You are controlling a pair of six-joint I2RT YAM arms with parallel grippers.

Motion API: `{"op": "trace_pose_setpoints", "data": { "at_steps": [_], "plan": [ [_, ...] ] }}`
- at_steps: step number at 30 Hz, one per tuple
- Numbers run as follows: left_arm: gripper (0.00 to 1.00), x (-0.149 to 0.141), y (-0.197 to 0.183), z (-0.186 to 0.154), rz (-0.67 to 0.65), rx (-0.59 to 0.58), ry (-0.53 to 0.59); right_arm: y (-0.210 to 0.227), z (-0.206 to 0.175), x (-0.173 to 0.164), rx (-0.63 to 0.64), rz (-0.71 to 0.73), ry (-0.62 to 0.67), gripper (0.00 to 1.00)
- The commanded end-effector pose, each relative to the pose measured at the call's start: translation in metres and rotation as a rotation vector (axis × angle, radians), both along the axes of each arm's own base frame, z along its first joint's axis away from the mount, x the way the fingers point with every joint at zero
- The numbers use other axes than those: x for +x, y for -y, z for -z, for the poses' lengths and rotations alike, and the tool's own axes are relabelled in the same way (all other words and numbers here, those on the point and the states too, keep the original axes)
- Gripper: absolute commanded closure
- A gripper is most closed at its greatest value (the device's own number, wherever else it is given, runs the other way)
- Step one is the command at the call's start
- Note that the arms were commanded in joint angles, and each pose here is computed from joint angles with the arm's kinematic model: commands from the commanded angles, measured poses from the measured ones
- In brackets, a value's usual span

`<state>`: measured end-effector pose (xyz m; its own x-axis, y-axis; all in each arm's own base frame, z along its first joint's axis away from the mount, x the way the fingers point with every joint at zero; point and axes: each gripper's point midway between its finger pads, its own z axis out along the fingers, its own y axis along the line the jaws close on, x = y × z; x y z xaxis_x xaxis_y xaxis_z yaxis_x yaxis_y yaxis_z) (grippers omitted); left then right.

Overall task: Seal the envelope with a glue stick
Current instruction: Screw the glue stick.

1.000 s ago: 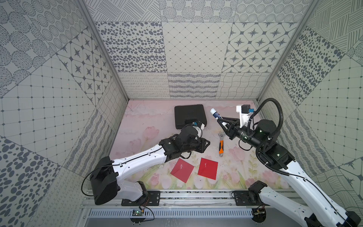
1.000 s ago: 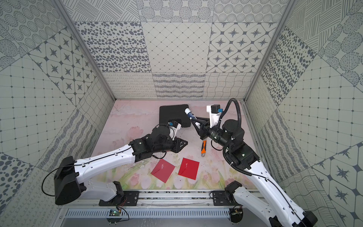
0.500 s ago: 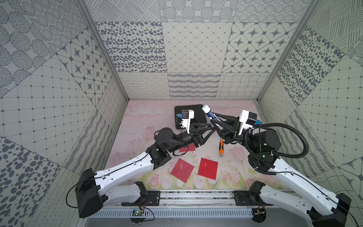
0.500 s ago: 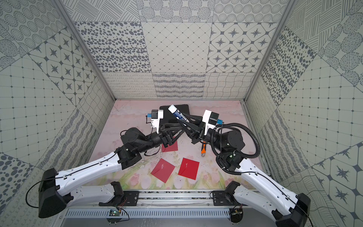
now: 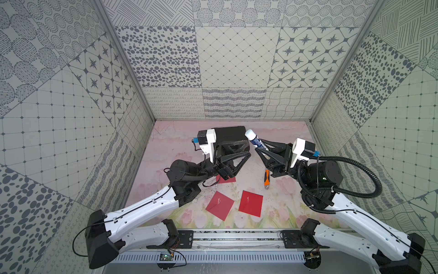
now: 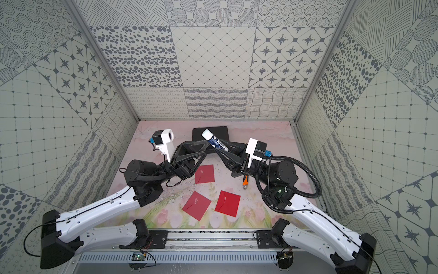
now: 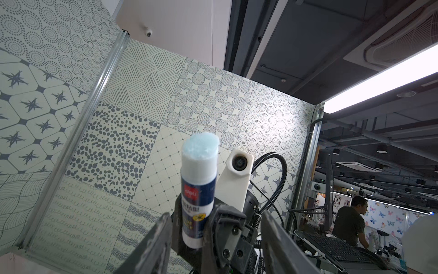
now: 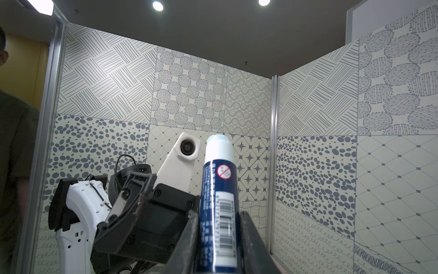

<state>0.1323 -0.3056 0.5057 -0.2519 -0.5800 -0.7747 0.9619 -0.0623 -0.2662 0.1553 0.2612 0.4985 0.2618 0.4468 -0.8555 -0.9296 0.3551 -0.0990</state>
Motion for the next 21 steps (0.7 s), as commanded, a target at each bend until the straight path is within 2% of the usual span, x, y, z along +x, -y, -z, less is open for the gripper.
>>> {"op": "trace_pose_setpoints", "data": {
  "at_steps": [1,15,21],
  "plan": [
    [0.39,-0.009,-0.013,-0.023,-0.052,-0.064,0.122,-0.001,-0.017,-0.011,0.032,-0.025,0.061,1.00],
    [0.53,0.011,0.003,-0.019,-0.106,-0.039,0.104,-0.013,-0.012,-0.010,0.027,-0.020,0.033,1.00],
    [0.79,0.012,0.005,-0.018,-0.111,-0.036,0.109,-0.012,-0.010,-0.010,0.015,-0.004,0.027,1.00]
  ]
}}
